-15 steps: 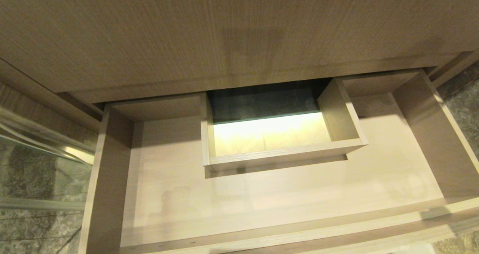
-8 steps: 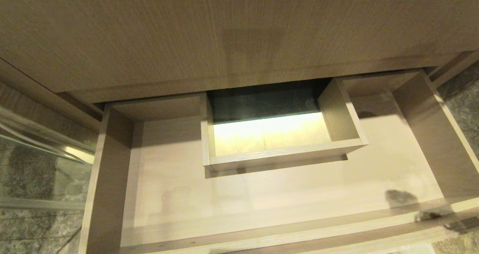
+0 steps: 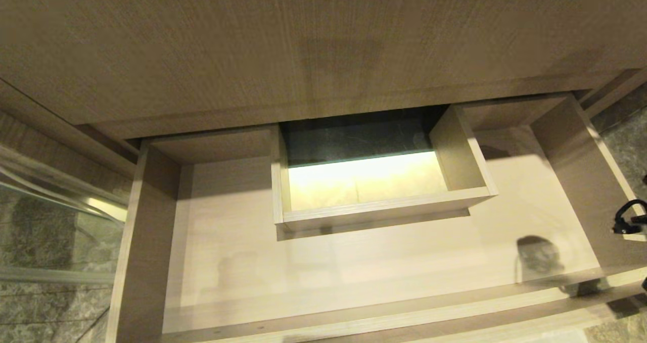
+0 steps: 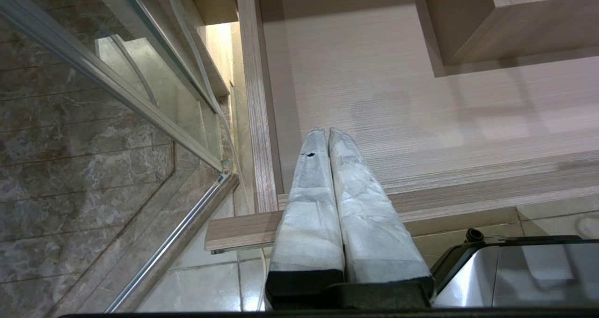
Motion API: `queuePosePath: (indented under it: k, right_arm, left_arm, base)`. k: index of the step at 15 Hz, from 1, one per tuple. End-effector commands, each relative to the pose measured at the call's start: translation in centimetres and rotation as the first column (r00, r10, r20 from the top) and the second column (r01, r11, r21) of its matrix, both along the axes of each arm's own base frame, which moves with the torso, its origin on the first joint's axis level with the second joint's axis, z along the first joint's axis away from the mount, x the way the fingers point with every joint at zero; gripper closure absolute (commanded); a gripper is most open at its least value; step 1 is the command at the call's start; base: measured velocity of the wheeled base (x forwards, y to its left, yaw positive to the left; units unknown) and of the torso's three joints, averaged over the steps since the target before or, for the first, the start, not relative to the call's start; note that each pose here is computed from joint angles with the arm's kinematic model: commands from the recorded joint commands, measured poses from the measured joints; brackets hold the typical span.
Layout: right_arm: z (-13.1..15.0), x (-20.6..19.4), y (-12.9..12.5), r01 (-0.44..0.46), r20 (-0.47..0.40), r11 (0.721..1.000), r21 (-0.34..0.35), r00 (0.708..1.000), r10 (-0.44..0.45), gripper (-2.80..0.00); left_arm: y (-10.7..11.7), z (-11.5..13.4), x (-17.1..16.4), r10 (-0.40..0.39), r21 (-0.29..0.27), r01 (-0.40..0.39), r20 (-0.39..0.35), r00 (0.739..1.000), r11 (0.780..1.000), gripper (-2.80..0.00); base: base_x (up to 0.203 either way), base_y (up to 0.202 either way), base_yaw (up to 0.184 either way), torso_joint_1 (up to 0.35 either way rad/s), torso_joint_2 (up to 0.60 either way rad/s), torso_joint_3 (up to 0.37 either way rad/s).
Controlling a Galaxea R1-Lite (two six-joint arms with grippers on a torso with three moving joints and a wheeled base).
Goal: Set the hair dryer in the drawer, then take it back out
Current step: Close the drawer
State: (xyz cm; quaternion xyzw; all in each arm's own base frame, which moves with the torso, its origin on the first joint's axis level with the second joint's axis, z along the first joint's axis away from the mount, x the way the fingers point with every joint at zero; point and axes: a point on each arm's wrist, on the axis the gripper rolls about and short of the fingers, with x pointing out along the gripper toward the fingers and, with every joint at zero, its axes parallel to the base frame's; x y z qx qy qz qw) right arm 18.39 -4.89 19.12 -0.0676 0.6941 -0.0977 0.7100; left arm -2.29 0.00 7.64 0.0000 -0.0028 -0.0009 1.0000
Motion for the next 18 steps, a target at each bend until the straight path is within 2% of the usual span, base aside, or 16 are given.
queuePosePath:
  k: [1,9,10,12,14,15,18]
  right_arm:
    - [-0.7,0.5,-0.2,-0.001,-0.036,1.000,0.006,0.999,0.001,0.00]
    - [-0.4,1.6,-0.4,0.003,0.087,1.000,-0.022,0.996,-0.001,0.00]
    - [-0.1,1.6,-0.4,0.006,0.114,1.000,-0.028,0.993,-0.002,0.00]
    - [0.4,2.4,-0.5,0.012,0.222,0.998,-0.054,0.975,0.000,0.00]
    - [1.4,3.6,-0.8,0.022,0.379,0.996,-0.090,0.925,0.014,0.00]
    - [2.1,4.5,-0.9,0.026,0.470,0.993,-0.111,0.882,0.029,0.00]
    - [4.4,7.4,-0.9,0.039,0.697,0.984,-0.171,0.711,0.093,0.00]
  left_arm:
    - [0.0,0.0,0.0,0.000,0.000,0.000,0.000,1.000,1.000,0.00]
    - [0.0,0.0,0.0,0.000,0.000,0.000,0.000,1.000,1.000,0.00]
    - [0.0,0.0,0.0,0.000,0.000,0.000,-0.001,1.000,1.000,0.00]
    - [0.0,0.0,0.0,0.000,0.000,0.000,0.000,1.000,1.000,0.00]
    - [0.0,0.0,0.0,0.000,0.000,0.000,-0.001,1.000,1.000,0.00]
    - [0.0,0.0,0.0,0.000,0.000,0.000,-0.001,1.000,1.000,0.00]
    - [0.0,0.0,0.0,0.000,0.000,0.000,0.000,1.000,1.000,0.00]
  base:
    - [0.000,0.000,0.000,0.000,0.00,0.000]
    - [0.000,0.000,0.000,0.000,0.00,0.000]
    - [0.000,0.000,0.000,0.000,0.00,0.000]
    - [0.000,0.000,0.000,0.000,0.00,0.000]
    - [0.000,0.000,0.000,0.000,0.00,0.000]
    - [0.000,0.000,0.000,0.000,0.00,0.000]
    - [0.000,0.000,0.000,0.000,0.00,0.000]
